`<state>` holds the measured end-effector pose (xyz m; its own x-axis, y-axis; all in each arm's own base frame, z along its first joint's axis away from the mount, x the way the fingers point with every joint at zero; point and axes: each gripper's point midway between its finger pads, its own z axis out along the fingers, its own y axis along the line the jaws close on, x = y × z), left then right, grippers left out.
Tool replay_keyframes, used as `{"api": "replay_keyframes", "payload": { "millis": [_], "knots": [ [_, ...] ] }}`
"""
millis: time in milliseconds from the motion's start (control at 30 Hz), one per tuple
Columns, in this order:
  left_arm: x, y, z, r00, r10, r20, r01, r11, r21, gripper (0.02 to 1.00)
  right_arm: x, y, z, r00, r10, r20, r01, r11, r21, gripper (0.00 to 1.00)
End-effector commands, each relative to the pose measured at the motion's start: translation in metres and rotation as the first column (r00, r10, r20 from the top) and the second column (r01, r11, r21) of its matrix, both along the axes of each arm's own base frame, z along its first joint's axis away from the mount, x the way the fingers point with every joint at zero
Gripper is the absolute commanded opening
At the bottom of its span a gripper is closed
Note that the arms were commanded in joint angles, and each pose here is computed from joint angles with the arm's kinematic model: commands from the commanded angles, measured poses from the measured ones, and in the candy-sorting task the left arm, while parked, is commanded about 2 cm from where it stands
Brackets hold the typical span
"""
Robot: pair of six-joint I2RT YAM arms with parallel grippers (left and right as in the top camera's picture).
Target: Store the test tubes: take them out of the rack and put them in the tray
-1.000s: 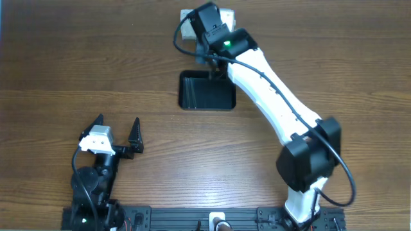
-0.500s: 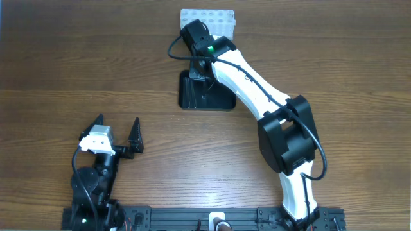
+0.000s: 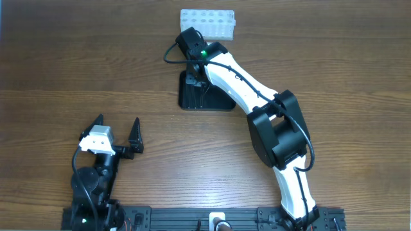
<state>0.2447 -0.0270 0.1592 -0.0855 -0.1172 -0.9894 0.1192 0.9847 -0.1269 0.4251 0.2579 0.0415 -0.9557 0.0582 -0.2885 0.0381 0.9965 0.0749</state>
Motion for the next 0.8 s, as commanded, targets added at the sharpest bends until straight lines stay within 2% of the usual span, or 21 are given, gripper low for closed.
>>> {"api": "replay_keyframes", "payload": {
  "millis": [33, 133, 233, 267, 367, 533, 800],
  "knots": [
    [0.000, 0.000, -0.002, 1.000, -0.003, 0.001, 0.003, 1.000, 0.014, 1.000, 0.015, 0.007, 0.033, 0.991, 0.071, 0.116, -0.071, 0.997, 0.001, 0.428],
    [0.000, 0.000, -0.002, 1.000, -0.003, 0.001, 0.003, 1.000, 0.014, 1.000, 0.034, -0.001, 0.074, 0.962, 0.101, 0.255, -0.095, 0.995, -0.037, 0.500],
    [0.000, 0.000, -0.002, 1.000, -0.003, 0.001, 0.003, 1.000, 0.014, 0.998, 0.061, -0.018, 0.117, 0.909, 0.092, 0.406, -0.069, 0.995, -0.072, 0.535],
    [0.000, 0.000, -0.002, 1.000, -0.003, 0.001, 0.003, 1.000, 0.014, 1.000, 0.075, -0.026, 0.135, 0.877, 0.085, 0.472, -0.057, 0.996, -0.072, 0.549],
    [0.000, 0.000, -0.002, 1.000, -0.003, 0.001, 0.003, 1.000, 0.014, 1.000, 0.107, -0.046, 0.157, 0.820, 0.063, 0.569, -0.033, 0.997, -0.063, 0.577],
    [0.000, 0.000, -0.002, 1.000, -0.003, 0.001, 0.003, 1.000, 0.014, 0.998, 0.141, -0.077, 0.154, 0.779, 0.023, 0.627, 0.020, 0.998, -0.062, 0.621],
    [0.000, 0.000, -0.002, 1.000, -0.003, 0.001, 0.003, 1.000, 0.014, 1.000, 0.161, -0.089, 0.121, 0.787, 0.048, 0.615, 0.015, 0.995, -0.097, 0.634]
  ]
}}
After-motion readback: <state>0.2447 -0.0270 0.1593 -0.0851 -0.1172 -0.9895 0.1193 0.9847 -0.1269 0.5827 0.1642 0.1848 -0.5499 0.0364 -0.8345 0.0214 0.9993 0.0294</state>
